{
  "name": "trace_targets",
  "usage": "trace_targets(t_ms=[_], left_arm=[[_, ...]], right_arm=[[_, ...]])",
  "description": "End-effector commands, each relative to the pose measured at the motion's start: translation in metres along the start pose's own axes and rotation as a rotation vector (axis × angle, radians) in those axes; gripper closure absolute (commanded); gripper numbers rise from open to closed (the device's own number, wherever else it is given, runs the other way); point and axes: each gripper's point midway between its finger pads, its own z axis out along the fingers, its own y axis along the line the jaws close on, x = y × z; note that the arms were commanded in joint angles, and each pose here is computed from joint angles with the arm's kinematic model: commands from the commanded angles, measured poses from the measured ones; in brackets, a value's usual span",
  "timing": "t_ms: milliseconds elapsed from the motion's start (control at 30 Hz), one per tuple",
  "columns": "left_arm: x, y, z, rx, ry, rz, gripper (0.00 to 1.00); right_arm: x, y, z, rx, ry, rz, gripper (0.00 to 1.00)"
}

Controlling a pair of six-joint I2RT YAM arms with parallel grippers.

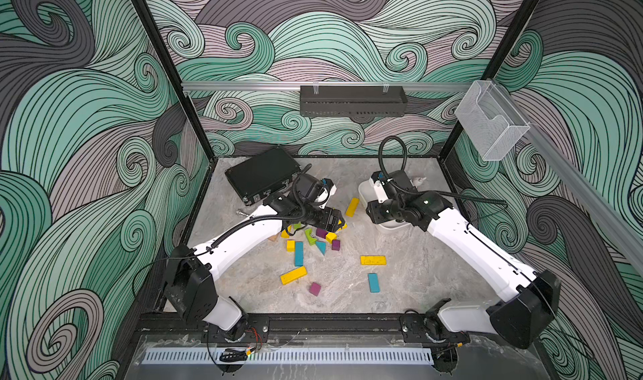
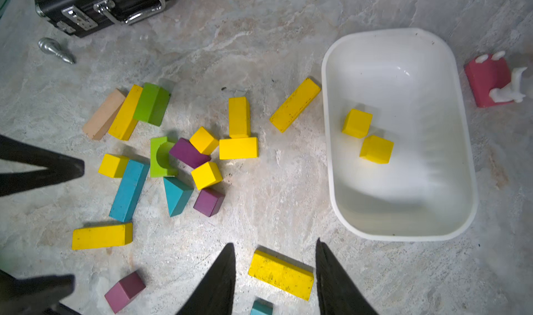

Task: Pick out the yellow building blocks
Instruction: Place the building block in the storage box, then pick up the building block from the center of the board.

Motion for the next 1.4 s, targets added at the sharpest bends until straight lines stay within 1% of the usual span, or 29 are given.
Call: trace_targets(t_ms=[0, 200, 333, 533, 700, 833, 900, 967, 1000, 1033, 1133, 1200, 1367], left_arm=[[0.009, 0.002, -0.008, -0.024, 0.019, 0.023, 0.20], [0.015, 0.004, -0.007, -0.027, 0.036, 0.030, 0.20], [0.019, 0.007, -0.006, -0.035, 0.048, 0.050, 0.20], [0.025, 0.011, -0.004, -0.049, 0.069, 0.071, 0.20], [0.028, 0.013, -0.003, -0.057, 0.078, 0.071, 0.20], [0.029, 0.016, -0.001, -0.067, 0.081, 0.070, 0.20], [0.030, 0.016, 0.000, -0.070, 0.084, 0.072, 0.19], [0.030, 0.018, 0.000, -0.075, 0.085, 0.071, 0.20], [0.030, 0.018, 0.000, -0.077, 0.086, 0.074, 0.19], [0.030, 0.018, 0.000, -0.080, 0.085, 0.072, 0.19], [0.030, 0.020, 0.000, -0.087, 0.083, 0.072, 0.19], [0.030, 0.020, 0.000, -0.087, 0.084, 0.073, 0.19], [0.031, 0.021, 0.002, -0.087, 0.085, 0.072, 0.19]], right_arm=[[0.029, 0.001, 0.005, 0.003, 0.068, 0.026, 0.54], [0.077, 0.006, 0.025, -0.002, 0.185, 0.068, 0.53], [0.106, 0.008, 0.045, 0.007, 0.245, 0.058, 0.49], [0.137, 0.005, 0.074, 0.023, 0.276, 0.022, 0.43], [0.146, 0.000, 0.085, 0.044, 0.286, -0.010, 0.37], [0.149, -0.002, 0.089, 0.070, 0.304, -0.010, 0.34], [0.150, -0.005, 0.090, 0.091, 0.309, -0.004, 0.28], [0.152, -0.006, 0.091, 0.096, 0.314, -0.004, 0.26], [0.152, -0.007, 0.091, 0.104, 0.316, -0.001, 0.19], [0.153, -0.009, 0.090, 0.113, 0.315, 0.004, 0.17], [0.157, -0.010, 0.091, 0.117, 0.322, 0.021, 0.16], [0.161, -0.009, 0.093, 0.115, 0.333, 0.038, 0.13], [0.171, -0.005, 0.097, 0.090, 0.346, 0.092, 0.13]])
